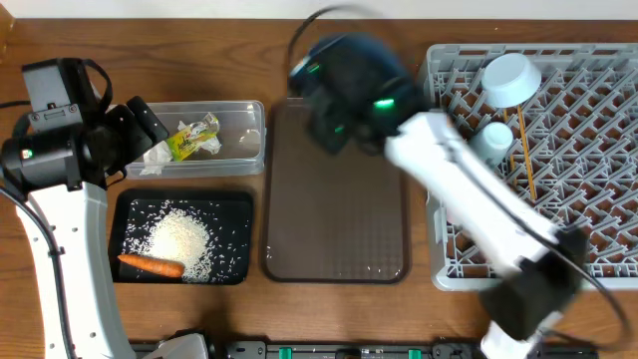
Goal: Sort waste into correct bins and load items into the dishwasher rack
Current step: 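Lift the teal plate and carry it right to the rack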
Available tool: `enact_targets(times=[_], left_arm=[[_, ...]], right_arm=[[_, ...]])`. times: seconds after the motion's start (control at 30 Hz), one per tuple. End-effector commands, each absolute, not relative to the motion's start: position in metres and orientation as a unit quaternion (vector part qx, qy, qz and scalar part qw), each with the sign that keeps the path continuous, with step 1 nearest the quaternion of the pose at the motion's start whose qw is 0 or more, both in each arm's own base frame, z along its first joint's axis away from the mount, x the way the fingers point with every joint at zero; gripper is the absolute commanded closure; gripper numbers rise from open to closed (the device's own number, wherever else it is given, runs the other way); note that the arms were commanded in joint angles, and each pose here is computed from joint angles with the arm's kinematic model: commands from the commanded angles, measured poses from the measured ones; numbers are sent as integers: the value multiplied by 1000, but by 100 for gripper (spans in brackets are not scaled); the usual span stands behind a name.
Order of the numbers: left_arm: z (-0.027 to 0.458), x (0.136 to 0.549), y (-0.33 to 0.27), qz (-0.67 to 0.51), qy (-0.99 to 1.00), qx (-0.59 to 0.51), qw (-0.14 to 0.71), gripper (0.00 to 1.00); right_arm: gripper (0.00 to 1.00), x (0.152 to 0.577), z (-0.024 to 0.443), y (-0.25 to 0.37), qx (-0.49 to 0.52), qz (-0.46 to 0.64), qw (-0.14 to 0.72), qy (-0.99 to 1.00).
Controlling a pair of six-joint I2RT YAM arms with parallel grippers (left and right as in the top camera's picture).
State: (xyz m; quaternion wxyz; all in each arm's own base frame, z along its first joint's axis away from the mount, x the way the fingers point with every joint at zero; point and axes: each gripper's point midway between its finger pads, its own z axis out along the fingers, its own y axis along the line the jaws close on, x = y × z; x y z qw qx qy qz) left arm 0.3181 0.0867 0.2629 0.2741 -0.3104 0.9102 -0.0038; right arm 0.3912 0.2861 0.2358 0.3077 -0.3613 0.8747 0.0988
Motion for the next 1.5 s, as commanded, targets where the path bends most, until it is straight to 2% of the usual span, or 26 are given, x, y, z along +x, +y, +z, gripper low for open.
enact_targets(times=[0.0,0.3,0.5,0.7,0.93,1.07,1.23,1.47], left_arm=[[270,317,89,0,907,-310,284,2],[270,317,89,0,907,-310,284,2],[270,317,89,0,907,-310,284,2],[270,317,89,0,907,-310,284,2],[270,317,89,0,907,-310,284,2],[270,317,89,0,907,-310,284,2],[270,317,89,0,907,-310,284,2],[270,317,89,0,907,-310,284,2]], right_arm=[[99,403,305,233,-267,126,377,878],[99,401,400,74,-63,255,452,853],[99,385,404,-22,45,282,455,844],[99,359,379,-105,176,254,429,849],[99,337,346,-153,265,232,398,847],[99,301,297,-208,367,83,325,868],[99,288,270,-219,388,38,286,876],[99,305,228,-197,352,53,260,897]])
